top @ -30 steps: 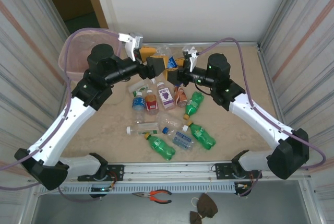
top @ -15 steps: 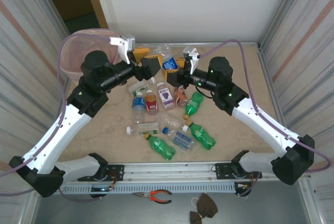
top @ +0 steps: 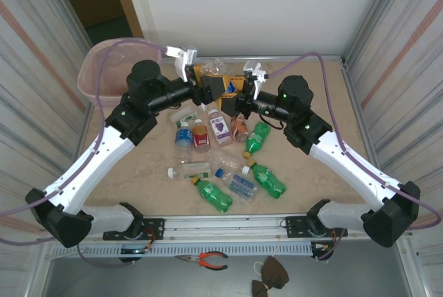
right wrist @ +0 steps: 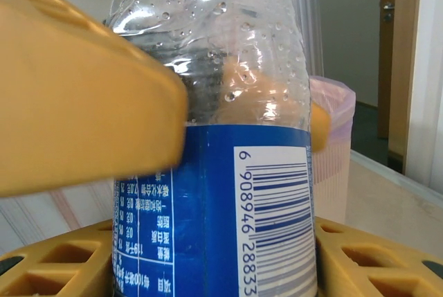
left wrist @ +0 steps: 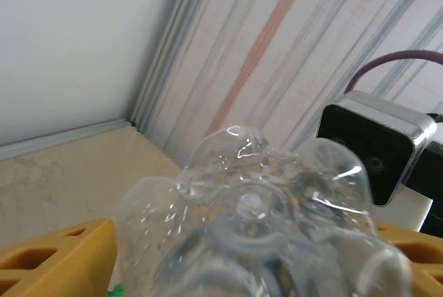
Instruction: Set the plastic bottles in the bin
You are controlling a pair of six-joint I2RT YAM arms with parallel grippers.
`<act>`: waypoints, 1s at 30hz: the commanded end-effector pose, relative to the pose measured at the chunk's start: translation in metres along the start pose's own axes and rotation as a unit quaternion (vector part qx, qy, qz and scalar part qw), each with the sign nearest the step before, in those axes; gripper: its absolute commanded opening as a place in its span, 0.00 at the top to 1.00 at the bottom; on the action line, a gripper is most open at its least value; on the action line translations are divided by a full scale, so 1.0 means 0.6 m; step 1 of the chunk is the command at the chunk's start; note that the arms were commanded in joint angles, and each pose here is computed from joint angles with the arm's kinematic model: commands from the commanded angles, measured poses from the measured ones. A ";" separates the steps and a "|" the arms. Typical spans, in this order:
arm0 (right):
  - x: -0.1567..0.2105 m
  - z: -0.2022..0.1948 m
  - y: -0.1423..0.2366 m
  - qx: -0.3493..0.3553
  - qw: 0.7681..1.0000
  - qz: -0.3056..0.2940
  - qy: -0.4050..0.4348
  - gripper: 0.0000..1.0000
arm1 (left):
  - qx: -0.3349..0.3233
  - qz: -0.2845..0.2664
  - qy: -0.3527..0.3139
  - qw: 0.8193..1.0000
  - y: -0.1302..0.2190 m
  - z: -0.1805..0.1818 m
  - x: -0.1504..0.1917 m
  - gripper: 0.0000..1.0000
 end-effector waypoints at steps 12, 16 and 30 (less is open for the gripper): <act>-0.056 0.040 0.013 -0.036 0.998 -0.047 0.021 0.56 | 0.047 -0.039 -0.028 0.998 0.008 -0.034 -0.035 0.37; -0.055 0.039 0.011 -0.036 0.998 -0.046 0.020 0.56 | 0.041 -0.040 -0.031 0.998 0.008 -0.032 -0.036 0.42; -0.034 0.041 0.030 -0.019 1.000 -0.017 0.014 0.27 | -0.025 -0.024 -0.074 0.997 0.033 -0.012 -0.052 0.46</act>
Point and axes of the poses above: each hand's point on the last joint's axis, 136 mm out from that joint toward the fingers, its own y axis back along the fingers, its own z axis along the line the jaws close on, x = y × z, the point moved 5 cm from there along y, back along the fingers, and after that the axes turned 8 degrees about -y, right-handed, at the moved point
